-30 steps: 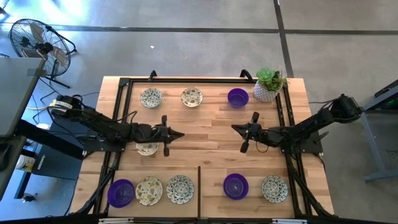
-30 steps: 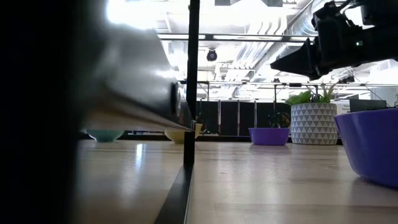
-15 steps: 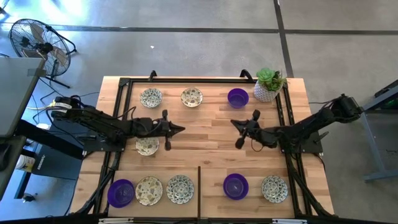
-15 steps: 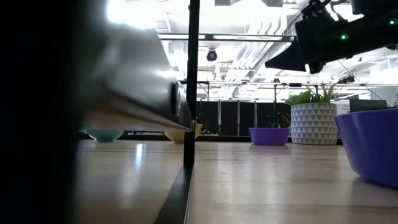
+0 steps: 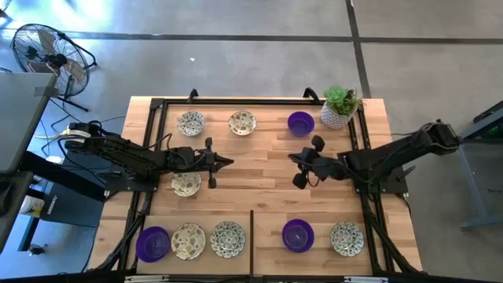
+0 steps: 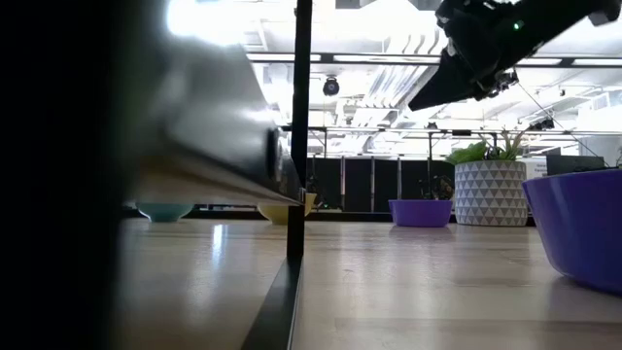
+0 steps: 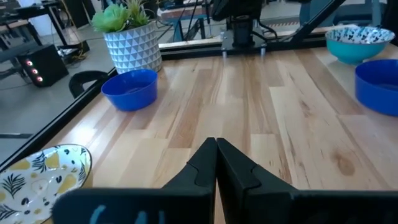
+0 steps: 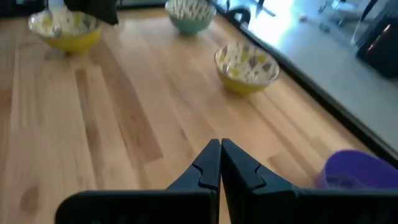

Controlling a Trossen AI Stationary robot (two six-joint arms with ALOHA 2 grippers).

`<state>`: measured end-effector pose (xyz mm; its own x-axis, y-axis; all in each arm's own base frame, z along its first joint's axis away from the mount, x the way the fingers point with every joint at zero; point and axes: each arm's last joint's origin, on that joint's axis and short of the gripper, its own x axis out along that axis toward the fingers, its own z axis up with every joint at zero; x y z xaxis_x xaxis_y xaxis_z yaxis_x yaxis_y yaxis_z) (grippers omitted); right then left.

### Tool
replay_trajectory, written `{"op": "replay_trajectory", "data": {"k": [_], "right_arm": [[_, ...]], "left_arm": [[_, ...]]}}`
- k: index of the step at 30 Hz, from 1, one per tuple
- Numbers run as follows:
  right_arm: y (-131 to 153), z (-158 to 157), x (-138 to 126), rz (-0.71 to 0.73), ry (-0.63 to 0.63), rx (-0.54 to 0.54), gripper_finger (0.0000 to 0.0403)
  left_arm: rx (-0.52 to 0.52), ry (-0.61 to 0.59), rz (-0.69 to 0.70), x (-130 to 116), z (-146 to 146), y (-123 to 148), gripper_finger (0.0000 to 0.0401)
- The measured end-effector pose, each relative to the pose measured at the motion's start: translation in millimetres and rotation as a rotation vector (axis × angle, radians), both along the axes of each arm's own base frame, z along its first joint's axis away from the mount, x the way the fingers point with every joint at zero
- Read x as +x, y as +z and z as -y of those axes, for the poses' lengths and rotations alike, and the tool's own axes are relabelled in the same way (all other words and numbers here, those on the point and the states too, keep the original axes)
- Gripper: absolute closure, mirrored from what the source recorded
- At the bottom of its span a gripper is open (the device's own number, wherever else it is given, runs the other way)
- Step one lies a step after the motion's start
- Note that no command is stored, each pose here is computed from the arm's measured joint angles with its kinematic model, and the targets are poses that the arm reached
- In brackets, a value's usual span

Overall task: Pick & Place Mini bowls
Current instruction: Stack the bottom yellow patterned bowl on top of the other yellow patterned bowl on the shelf

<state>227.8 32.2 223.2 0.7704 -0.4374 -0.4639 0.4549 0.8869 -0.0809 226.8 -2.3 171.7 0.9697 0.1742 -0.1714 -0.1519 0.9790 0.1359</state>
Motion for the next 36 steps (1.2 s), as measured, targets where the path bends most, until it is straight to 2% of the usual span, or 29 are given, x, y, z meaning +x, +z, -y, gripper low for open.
{"op": "replay_trajectory", "data": {"k": [4, 12, 16, 21, 26, 32, 36], "right_arm": [[5.2, 3.3, 2.4, -0.013, 0.029, 0.051, 0.0402], [-15.9, 15.6, 0.8, 0.063, 0.048, 0.054, 0.0402], [-27.3, 30.5, -2.0, 0.117, 0.066, 0.046, 0.0402], [-34.4, 47.2, -6.2, 0.164, 0.04, 0.019, 0.0402], [-34.8, 53.8, -8.9, 0.226, 0.04, -0.049, 0.0402], [-33.1, 63.1, -10.4, 0.237, 0.043, -0.127, 0.0402], [-32.2, 73.9, -11.3, 0.254, 0.058, -0.103, 0.0402]], "left_arm": [[0.018, 0.019, -0.026, -0.5, -3.0, -2.2, 0.0401], [-0.034, 0.06, -0.127, -3.3, -18.3, -12.3, 0.0401], [-0.099, 0.003, -0.16, -3.7, -26.5, -14.6, 0.0401], [-0.158, -0.074, -0.306, 3.1, -30.9, -11.3, 0.0401], [-0.18, -0.118, -0.434, 14.2, -26.1, 4.5, 0.0401], [-0.131, -0.145, -0.629, 21.4, -5.8, 30.0, 0.0401], [-0.133, -0.13, -0.744, 22.3, 13.3, 58.8, 0.0401]]}}
